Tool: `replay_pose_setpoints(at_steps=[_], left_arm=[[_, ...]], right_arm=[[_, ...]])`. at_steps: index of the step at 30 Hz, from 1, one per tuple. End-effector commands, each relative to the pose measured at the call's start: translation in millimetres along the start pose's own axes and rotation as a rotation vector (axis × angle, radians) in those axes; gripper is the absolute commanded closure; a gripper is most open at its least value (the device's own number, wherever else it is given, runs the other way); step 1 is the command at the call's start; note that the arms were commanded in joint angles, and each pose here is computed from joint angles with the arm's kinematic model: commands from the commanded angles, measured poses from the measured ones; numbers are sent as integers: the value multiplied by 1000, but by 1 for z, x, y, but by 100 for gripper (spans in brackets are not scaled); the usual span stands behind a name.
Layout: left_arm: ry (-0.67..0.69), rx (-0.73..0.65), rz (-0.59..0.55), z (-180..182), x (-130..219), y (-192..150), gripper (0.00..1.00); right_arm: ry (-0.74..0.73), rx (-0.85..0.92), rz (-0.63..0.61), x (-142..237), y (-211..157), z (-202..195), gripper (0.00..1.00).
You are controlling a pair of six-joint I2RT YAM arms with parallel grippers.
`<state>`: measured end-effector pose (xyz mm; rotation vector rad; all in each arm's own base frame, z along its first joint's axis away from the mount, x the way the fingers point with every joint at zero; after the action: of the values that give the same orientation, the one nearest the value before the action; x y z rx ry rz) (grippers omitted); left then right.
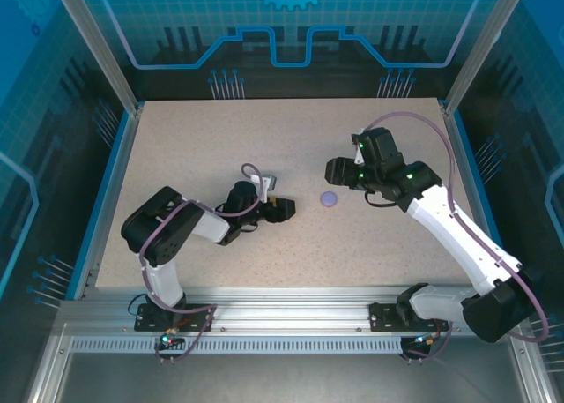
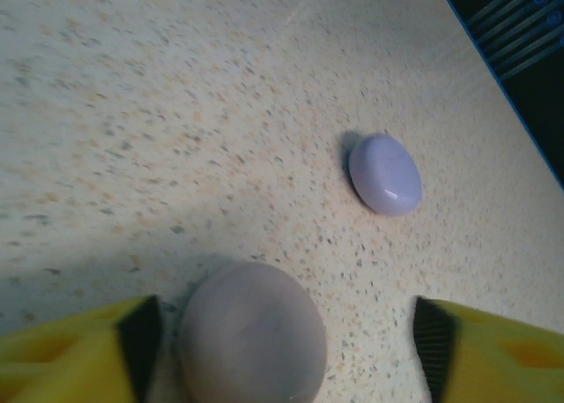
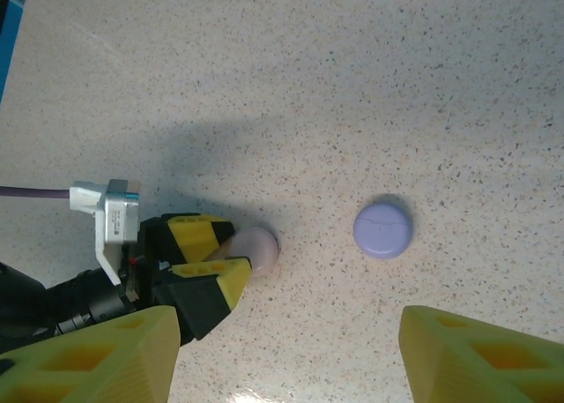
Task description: Insert the wireless bluetooth earbuds into the charging case
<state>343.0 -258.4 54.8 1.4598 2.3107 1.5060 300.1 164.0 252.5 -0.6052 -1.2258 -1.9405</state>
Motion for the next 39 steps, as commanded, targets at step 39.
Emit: replay_pose_setpoints(at_steps=[39], left_arm=[[787, -420, -529, 113, 212, 96, 1]], right_arm=[[-588, 300, -542, -73, 27, -211, 0]])
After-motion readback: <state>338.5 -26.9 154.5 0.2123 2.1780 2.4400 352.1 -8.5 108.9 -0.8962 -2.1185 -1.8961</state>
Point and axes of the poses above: each hand's point on the last joint's axis, 136 mm out from that joint toward the fingers, its own x axis back along the fingers, its own z axis along the line the jaws close on, y = z × x, the point moved 1 cm from there along x, back along the fingers, and after that the axes turned 5 degrees about -x, right-handed, at the moved point
